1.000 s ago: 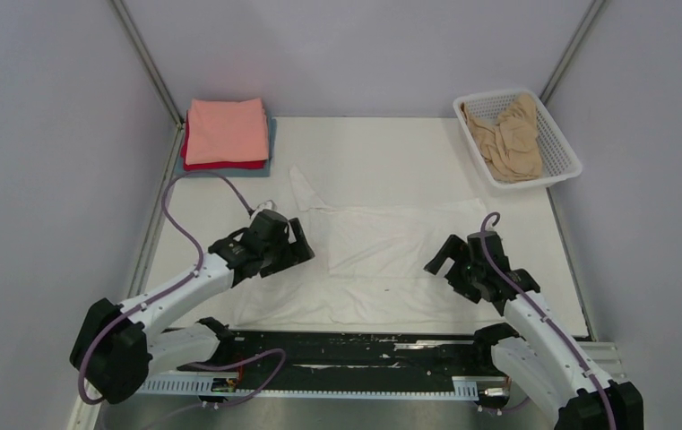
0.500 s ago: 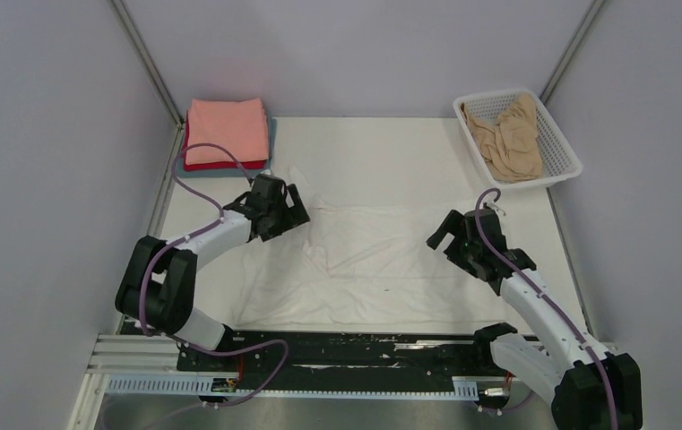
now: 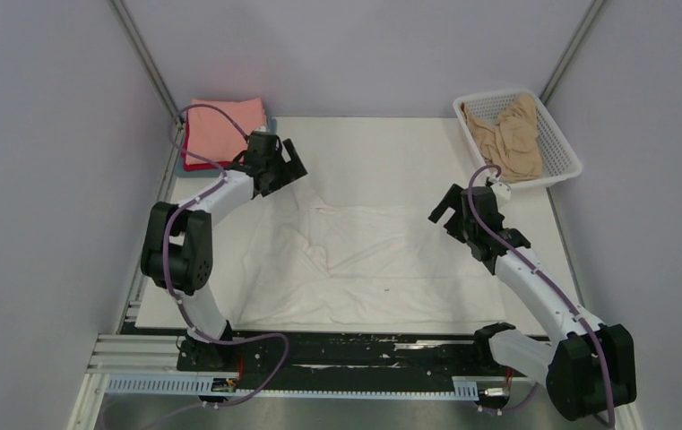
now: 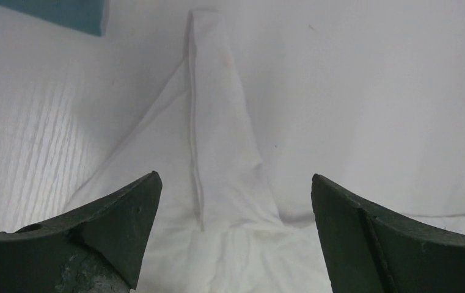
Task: Fold and stack the t-shirts
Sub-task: Grab the side of the flattened tshirt furthest away from the robot with both arms
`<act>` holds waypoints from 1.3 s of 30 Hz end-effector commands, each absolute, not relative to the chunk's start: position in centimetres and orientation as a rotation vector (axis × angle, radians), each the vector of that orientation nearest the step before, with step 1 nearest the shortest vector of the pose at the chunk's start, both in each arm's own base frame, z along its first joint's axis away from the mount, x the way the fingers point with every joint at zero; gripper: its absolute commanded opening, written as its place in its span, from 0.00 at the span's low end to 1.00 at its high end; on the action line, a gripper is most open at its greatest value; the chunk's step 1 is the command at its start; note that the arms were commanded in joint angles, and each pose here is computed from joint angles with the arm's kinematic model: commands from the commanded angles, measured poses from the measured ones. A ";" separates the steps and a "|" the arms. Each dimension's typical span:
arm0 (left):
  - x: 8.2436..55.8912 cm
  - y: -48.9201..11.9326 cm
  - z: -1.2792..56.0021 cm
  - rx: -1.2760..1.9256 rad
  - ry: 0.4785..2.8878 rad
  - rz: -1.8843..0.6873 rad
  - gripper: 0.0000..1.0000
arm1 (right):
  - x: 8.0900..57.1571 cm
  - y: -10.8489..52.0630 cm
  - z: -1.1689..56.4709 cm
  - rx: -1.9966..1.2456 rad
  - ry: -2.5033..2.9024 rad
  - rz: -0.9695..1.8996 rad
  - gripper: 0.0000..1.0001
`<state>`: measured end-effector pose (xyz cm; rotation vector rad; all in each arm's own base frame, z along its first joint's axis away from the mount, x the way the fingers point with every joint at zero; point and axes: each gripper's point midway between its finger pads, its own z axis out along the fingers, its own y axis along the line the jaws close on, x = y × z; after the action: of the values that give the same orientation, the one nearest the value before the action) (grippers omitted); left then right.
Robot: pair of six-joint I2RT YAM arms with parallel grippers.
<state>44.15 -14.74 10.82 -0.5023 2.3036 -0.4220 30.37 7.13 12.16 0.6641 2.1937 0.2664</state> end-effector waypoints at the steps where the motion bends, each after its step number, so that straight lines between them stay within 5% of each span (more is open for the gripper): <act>1: 47.8 -14.3 9.1 -0.456 2.319 -0.505 1.00 | 32.4 6.5 14.7 0.629 2.085 0.234 1.00; 7: 50.9 -15.5 7.8 -0.412 2.301 -0.705 0.98 | 32.4 5.8 14.5 0.628 2.071 0.195 1.00; 39: 56.4 -16.1 6.3 -0.447 2.290 -0.688 0.82 | 32.4 5.1 12.6 0.637 2.105 0.130 1.00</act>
<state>55.58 -16.00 5.10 -0.4731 2.3206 -0.7045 31.72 5.52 11.93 0.6440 2.1472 0.1465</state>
